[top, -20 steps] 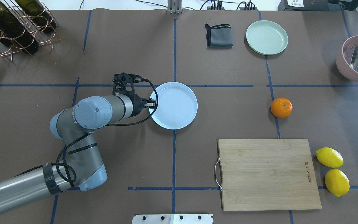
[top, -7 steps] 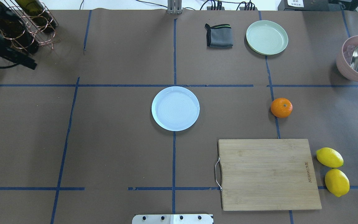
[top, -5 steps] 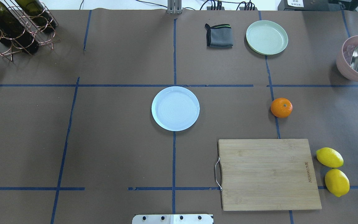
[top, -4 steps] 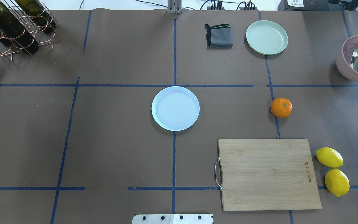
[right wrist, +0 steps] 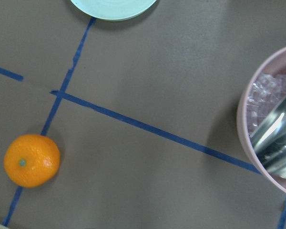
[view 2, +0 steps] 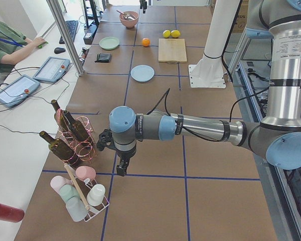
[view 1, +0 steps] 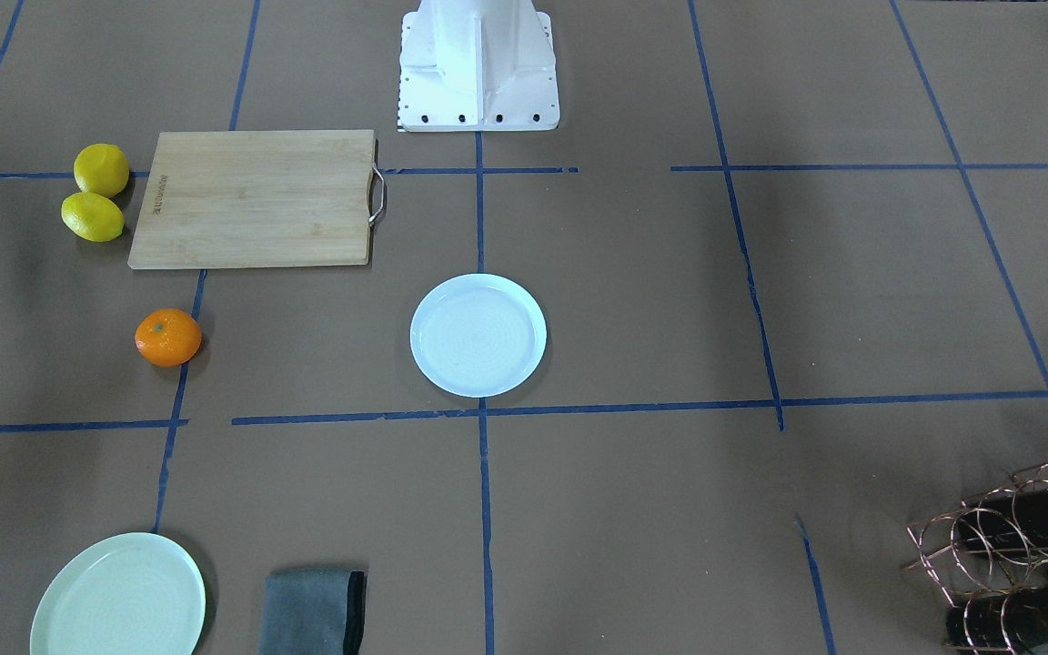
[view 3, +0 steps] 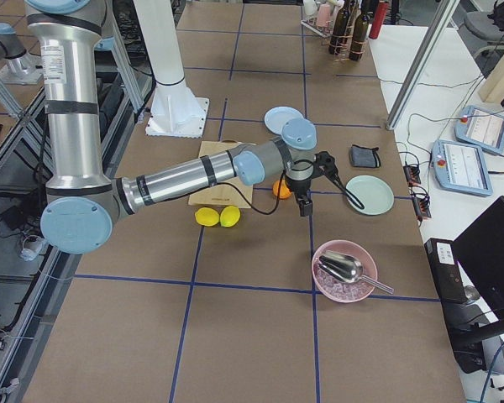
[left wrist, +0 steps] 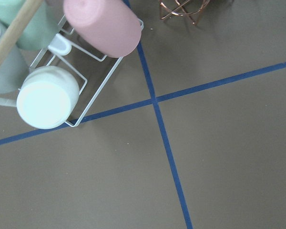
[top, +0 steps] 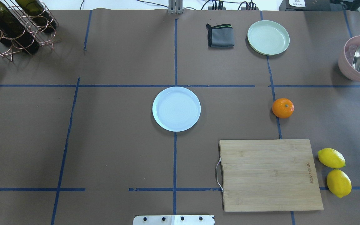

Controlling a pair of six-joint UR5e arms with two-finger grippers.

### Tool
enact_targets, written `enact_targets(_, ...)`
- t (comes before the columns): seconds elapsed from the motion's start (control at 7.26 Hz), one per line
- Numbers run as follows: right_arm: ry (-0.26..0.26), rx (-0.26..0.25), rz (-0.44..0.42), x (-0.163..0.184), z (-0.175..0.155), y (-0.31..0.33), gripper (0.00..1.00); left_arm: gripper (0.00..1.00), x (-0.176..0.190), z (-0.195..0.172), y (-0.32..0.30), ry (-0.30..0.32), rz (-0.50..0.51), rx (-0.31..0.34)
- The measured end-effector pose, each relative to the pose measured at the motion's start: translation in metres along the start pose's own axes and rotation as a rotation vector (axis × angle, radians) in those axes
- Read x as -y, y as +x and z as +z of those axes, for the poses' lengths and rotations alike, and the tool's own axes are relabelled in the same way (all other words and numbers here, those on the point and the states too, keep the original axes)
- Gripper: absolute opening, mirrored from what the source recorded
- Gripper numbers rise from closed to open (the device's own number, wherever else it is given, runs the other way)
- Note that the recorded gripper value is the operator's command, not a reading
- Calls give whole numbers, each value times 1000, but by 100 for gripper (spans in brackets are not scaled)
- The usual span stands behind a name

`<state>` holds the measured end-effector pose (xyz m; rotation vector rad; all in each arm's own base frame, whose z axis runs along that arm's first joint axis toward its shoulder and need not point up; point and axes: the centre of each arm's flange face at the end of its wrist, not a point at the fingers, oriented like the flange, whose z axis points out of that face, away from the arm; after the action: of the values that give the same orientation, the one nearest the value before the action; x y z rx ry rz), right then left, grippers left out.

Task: Pick orange to plate
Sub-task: 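Reach the right gripper down over the orange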

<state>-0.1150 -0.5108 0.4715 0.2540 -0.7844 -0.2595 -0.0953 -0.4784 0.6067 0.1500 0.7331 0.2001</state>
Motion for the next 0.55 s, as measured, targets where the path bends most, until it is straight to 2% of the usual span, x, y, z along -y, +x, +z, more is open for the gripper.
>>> enact_targets(0.28, 15, -37, 46, 17, 50, -85, 100, 100, 0, -2, 0, 5, 3, 1)
enact_targets(0.55, 46, -39, 71, 12, 83, -131, 100, 100, 0, -5, 3, 12, 9, 3)
